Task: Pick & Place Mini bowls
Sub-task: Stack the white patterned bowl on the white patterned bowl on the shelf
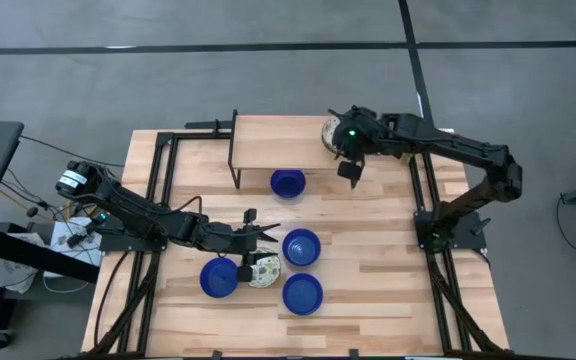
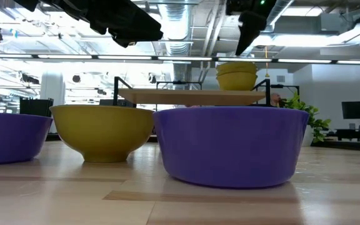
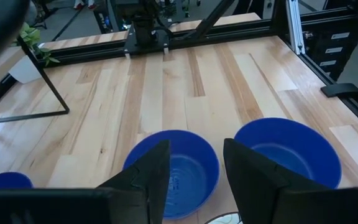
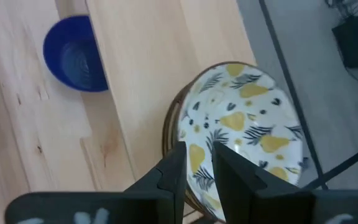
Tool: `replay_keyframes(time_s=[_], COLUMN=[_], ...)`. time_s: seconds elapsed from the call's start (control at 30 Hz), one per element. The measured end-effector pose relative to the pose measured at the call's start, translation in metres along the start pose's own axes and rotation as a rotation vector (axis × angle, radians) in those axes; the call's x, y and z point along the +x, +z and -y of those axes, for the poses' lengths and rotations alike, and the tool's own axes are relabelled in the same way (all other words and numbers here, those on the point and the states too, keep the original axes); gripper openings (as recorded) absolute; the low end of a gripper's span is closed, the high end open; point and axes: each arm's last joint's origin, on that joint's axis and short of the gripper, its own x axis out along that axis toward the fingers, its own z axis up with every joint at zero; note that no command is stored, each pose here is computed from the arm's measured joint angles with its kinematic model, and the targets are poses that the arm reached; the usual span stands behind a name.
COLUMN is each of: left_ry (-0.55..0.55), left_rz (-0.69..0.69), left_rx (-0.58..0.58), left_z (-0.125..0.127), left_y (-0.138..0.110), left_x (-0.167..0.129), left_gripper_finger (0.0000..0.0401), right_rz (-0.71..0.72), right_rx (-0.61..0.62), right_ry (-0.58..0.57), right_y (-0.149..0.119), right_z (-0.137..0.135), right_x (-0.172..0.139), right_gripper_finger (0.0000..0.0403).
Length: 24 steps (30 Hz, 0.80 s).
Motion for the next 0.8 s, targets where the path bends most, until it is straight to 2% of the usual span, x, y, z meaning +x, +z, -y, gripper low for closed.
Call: replay_keyframes(time_s=[0.37,0.53,0.63,0.8], left_ry=[0.0,0.0,0.0,0.0], left_rz=[0.0,-0.001,-0.001,-0.001], left_rx=[0.0,0.0,0.0,0.0], left_z=[0.0,0.0,0.0,0.0], left_y=[0.0,0.0,0.0,0.0], left_x=[0.0,0.0,0.0,0.0], left_gripper_finger=[0.0149,0.0149,0.0149,0.0149], right_rz=[0.133,0.208,0.248,0.292], right_rx=[0.081,0.109,0.076,-0.034], right_ry=[0.008,0.152,0.258,0.343], right_y=[-0.013,-0.016,-0.015,-0.022], right_z=[0.007,-0.002,-0.013,-0.043], right_x=[-0.044,-0.059,-0.067,-0.074], right_gripper_finger=[0.0069,0.0069,0.0069,0.0068])
